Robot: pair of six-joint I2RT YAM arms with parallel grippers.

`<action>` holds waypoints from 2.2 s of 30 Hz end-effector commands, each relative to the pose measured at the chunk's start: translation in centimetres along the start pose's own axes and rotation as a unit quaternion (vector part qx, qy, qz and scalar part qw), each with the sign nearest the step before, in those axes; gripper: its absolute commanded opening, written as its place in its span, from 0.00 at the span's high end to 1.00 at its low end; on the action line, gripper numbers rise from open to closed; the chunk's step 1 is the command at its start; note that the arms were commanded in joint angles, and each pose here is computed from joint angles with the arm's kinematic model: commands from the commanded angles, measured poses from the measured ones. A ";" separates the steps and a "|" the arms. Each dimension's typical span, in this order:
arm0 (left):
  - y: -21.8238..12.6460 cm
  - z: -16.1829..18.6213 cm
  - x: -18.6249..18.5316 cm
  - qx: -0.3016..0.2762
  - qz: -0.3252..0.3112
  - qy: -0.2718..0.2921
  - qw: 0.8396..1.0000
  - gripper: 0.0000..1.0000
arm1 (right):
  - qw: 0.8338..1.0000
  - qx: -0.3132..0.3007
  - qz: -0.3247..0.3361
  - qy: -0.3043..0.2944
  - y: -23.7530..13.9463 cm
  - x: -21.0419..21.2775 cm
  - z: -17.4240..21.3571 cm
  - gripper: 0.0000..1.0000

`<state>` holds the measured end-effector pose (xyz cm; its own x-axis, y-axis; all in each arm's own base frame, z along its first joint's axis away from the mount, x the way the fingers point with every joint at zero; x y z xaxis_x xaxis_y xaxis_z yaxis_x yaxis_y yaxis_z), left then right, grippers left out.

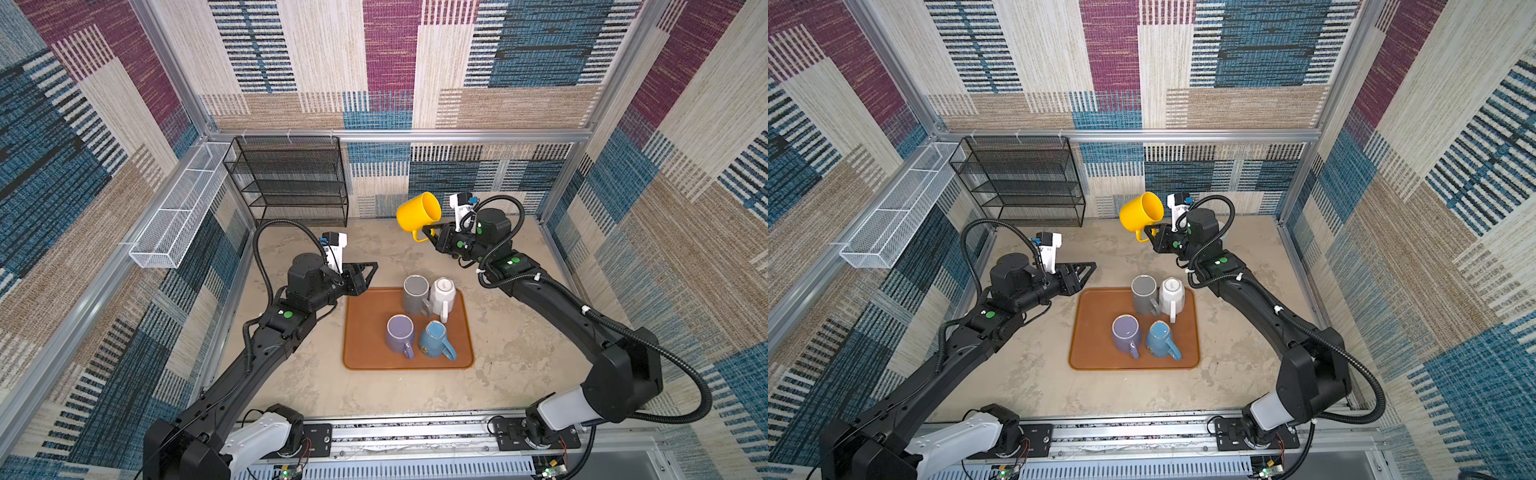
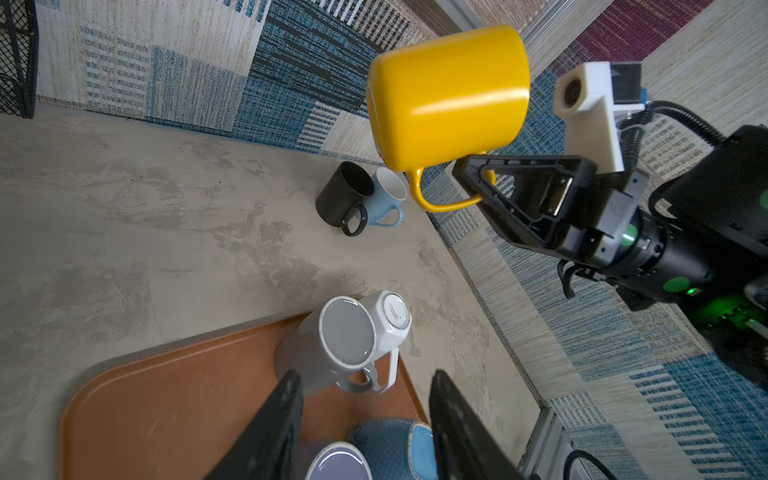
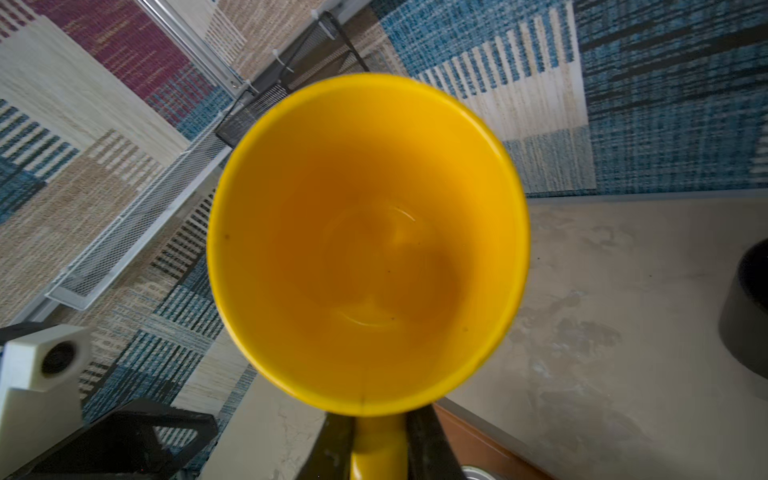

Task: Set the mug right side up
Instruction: 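Lower the upright yellow mug beside the black mug with the right gripper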

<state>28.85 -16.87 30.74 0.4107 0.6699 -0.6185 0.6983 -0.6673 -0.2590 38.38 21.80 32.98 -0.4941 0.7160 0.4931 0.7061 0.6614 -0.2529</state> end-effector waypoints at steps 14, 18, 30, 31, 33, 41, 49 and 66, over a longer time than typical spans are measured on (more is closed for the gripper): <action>0.5 0.1 0.3 0.003 -0.002 0.008 1.000 0.51 | 0.984 0.020 0.178 -0.012 5.2 -7.4 1.6 1.00; 0.6 0.1 0.3 0.007 0.000 0.009 1.000 0.51 | 0.977 0.029 0.212 -0.008 6.6 -9.1 2.4 1.00; 0.7 0.3 0.2 0.013 0.005 0.005 1.000 0.52 | 0.950 0.058 0.306 -0.009 9.7 -13.6 4.8 1.00; 0.8 0.3 0.2 0.013 0.005 0.004 1.000 0.52 | 0.948 0.060 0.312 -0.008 9.9 -13.8 4.9 1.00; 0.8 0.4 0.3 0.015 0.004 0.003 1.000 0.52 | 0.944 0.068 0.323 -0.010 10.2 -14.5 5.7 1.00; 0.7 0.4 0.3 0.014 0.006 0.004 1.000 0.52 | 0.938 0.072 0.339 -0.023 11.4 -15.3 5.7 1.00; 0.6 0.3 0.2 0.014 0.003 0.007 1.000 0.52 | 0.937 0.082 0.338 -0.027 12.6 -15.8 6.0 1.00; 0.8 0.0 0.0 0.014 0.007 0.012 1.000 0.54 | 0.927 0.103 0.360 -0.032 14.1 -17.3 7.2 1.00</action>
<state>29.23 -17.35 30.04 0.4057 0.6640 -0.6281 0.6725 -0.6823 -0.2868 52.37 20.31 13.79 0.0161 0.9968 0.0789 0.7161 0.0435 -0.6966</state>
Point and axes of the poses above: each gripper's point midway between its finger pads, its own y axis out along the fingers, its own x axis along the line the jaws close on, z = x × y, the point moved 5 cm from there along -y, back along the fingers, and after that the axes turned 4 degrees about -y, right-handed, at the moved point
